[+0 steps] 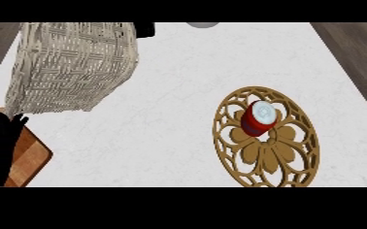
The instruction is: Pick the can from the placemat and place it in the basket
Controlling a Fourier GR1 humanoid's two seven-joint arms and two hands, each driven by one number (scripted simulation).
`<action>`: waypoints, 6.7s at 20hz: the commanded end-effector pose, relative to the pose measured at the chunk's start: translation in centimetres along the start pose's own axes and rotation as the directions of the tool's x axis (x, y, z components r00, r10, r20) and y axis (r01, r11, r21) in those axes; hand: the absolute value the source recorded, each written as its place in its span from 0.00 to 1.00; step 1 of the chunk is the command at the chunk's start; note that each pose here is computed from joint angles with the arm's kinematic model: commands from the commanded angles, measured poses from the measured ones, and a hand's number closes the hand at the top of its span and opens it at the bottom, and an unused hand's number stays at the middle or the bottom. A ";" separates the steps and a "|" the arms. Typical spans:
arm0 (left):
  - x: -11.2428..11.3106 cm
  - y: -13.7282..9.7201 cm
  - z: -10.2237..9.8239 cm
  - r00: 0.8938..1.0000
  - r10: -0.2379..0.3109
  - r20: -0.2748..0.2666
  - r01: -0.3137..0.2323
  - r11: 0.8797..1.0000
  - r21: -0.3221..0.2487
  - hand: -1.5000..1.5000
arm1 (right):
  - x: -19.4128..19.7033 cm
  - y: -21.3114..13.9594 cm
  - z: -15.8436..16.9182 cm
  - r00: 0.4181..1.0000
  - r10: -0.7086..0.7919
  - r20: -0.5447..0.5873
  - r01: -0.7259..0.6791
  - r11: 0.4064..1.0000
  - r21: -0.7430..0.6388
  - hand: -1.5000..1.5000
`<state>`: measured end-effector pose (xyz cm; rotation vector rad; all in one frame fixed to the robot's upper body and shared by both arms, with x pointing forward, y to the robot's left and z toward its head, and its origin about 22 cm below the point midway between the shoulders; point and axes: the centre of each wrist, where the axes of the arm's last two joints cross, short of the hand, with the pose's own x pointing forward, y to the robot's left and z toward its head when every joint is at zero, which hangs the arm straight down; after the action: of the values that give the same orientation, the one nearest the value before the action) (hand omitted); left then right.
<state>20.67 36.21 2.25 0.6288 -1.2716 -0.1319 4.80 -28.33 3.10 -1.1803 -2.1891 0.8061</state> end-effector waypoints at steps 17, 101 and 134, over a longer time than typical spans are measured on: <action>-0.9 -5.6 -0.4 0.995 -0.065 -0.074 0.048 0.977 -0.206 0.50 | 1.0 4.7 2.9 0.996 0.059 -0.073 -0.067 0.991 -0.112 0.00; 1.2 -6.7 -1.9 0.994 -0.091 -0.057 0.077 0.973 -0.218 0.50 | -5.2 20.0 -6.1 0.992 0.124 -0.011 -0.122 0.987 0.104 1.00; 0.1 -7.8 -0.7 0.996 -0.073 -0.060 0.059 0.976 -0.208 0.50 | 8.2 4.1 -16.2 0.968 -0.003 -0.250 -0.031 0.991 -0.128 1.00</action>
<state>23.91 31.16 -1.79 0.4934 -1.1467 -0.2970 16.36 -15.94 10.06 -1.3856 -1.9820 0.4887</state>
